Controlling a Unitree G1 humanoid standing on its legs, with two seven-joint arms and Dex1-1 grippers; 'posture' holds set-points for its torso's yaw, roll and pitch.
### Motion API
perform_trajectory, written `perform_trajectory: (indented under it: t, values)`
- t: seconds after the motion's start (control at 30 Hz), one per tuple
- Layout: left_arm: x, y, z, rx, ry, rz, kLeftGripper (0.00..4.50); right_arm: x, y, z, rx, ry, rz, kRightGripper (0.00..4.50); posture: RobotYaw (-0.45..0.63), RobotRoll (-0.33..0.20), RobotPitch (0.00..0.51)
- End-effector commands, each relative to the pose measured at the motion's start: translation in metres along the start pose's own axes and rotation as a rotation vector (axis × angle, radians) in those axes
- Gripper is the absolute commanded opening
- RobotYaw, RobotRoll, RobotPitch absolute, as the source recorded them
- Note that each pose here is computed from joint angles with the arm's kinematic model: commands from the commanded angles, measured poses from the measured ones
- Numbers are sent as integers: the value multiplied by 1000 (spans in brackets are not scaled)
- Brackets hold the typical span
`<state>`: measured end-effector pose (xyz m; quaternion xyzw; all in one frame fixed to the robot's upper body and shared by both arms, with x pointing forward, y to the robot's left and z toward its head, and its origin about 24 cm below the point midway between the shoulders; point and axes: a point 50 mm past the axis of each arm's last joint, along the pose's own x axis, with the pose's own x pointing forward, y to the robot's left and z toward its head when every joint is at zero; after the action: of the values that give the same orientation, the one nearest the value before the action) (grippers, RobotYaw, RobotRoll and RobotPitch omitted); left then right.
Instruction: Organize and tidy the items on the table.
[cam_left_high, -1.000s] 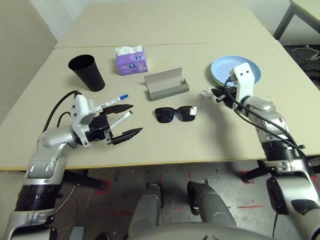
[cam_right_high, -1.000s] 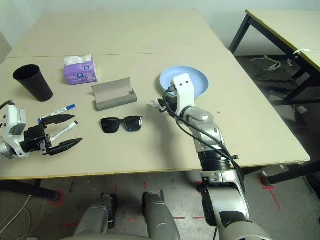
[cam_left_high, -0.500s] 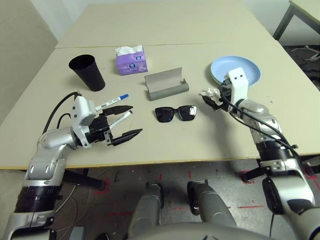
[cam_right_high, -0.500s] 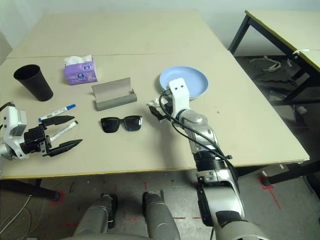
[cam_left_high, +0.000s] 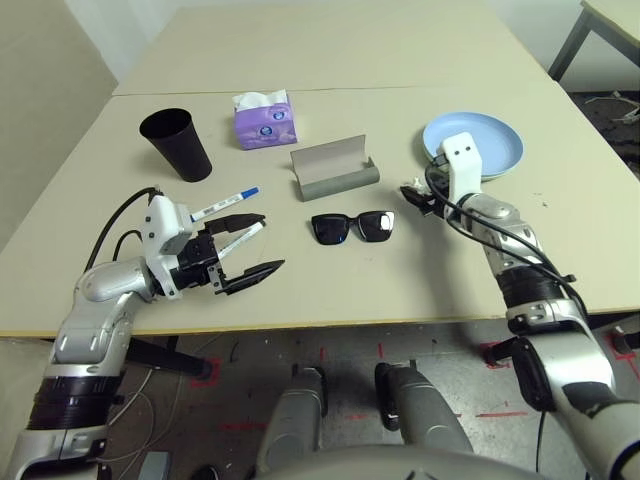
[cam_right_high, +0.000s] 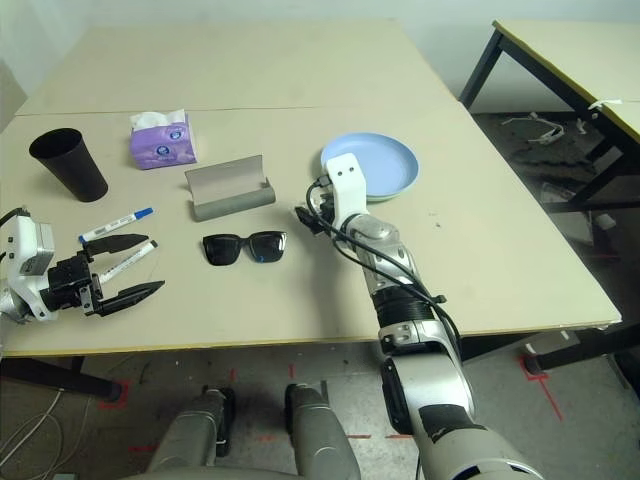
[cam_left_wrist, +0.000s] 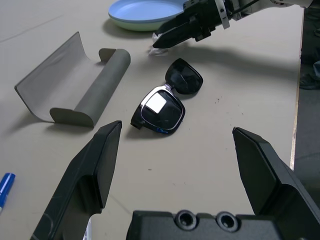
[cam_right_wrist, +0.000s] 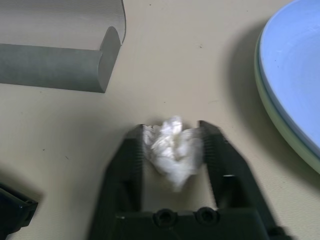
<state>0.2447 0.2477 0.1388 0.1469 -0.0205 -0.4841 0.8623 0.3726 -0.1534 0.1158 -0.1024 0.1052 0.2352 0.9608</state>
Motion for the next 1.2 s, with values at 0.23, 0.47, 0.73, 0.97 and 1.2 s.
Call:
perform_trajectory:
  t: [0.23, 0.47, 0.73, 0.97, 1.2]
  values:
    - [3, -1, -1, 0, -17, 3, 4500, -11, -16, 20, -7, -57, -9, 38, -89, 0, 163]
    - [2, -2, -5, -3, -9, 0, 4500, -25, -42, 74, -52, -191, -85, 38, -93, 0, 162]
    - [4, 0, -4, 17, -7, -1, 4500, -19, -78, 79, -135, -179, -363, 638, -90, 0, 157]
    - [0, 1, -5, 13, -2, 9, 4500, -21, -75, 67, -111, -149, -321, 3132, -94, 0, 164]
    - [0, 1, -6, -3, -6, 4, 4500, -41, -32, 54, -99, 25, 86, 4483, -113, 0, 170]
